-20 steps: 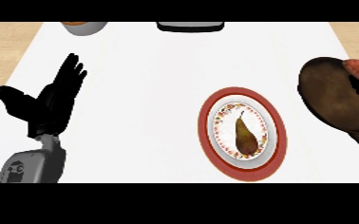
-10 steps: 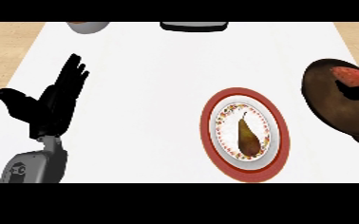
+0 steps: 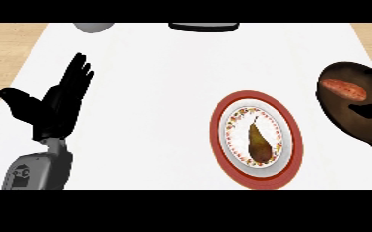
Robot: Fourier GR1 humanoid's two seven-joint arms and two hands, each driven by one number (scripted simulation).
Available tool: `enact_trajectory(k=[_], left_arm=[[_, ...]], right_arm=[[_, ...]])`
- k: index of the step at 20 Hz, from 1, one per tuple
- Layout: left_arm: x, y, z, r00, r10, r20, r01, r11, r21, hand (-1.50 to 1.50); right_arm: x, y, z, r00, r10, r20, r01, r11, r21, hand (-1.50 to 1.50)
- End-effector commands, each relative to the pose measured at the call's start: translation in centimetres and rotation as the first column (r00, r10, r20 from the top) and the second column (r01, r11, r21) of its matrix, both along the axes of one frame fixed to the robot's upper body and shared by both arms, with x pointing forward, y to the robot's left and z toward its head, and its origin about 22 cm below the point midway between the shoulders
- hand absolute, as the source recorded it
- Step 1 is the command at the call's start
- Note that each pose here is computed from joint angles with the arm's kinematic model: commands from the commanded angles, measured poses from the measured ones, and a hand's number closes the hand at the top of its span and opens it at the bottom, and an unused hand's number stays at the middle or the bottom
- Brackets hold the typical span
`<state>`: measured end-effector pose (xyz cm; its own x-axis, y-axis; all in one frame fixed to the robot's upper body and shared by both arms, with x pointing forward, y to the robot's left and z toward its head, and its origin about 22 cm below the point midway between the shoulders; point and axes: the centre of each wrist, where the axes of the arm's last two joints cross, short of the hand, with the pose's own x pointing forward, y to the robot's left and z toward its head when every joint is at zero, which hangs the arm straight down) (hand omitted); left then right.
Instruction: Pick the sweet potato from the plate and place it in the pan
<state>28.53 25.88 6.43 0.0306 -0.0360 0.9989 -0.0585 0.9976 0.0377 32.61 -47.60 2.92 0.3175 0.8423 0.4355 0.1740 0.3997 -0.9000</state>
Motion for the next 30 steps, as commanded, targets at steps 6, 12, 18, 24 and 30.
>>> enact_trajectory(k=[6,12,18,24,30], left_arm=[[-0.2,-1.5,-0.1,1.000,0.009,-0.009,-0.009,1.000,0.009,0.00],[-0.4,0.6,-1.4,1.000,0.030,-0.006,-0.030,1.000,-0.009,0.00],[-1.2,2.2,-0.3,1.000,0.030,0.000,-0.030,1.000,-0.004,0.00],[-0.2,1.1,0.9,1.000,0.029,0.009,-0.029,0.999,-0.013,0.00],[-0.8,1.3,-0.4,0.999,0.034,-0.014,-0.034,0.999,-0.002,0.00]], right_arm=[[-0.9,-1.6,0.2,0.977,0.007,0.212,-0.058,0.970,0.236,-1.50],[-5.8,-7.2,2.1,0.925,-0.106,0.364,-0.087,0.875,0.476,-1.50],[-13.1,-12.4,3.5,0.903,-0.084,0.421,-0.193,0.797,0.573,-1.50],[-17.9,-14.0,2.9,0.899,-0.042,0.436,-0.270,0.731,0.627,-1.50],[-19.2,-14.2,2.4,0.897,-0.043,0.440,-0.263,0.747,0.611,-1.50]])
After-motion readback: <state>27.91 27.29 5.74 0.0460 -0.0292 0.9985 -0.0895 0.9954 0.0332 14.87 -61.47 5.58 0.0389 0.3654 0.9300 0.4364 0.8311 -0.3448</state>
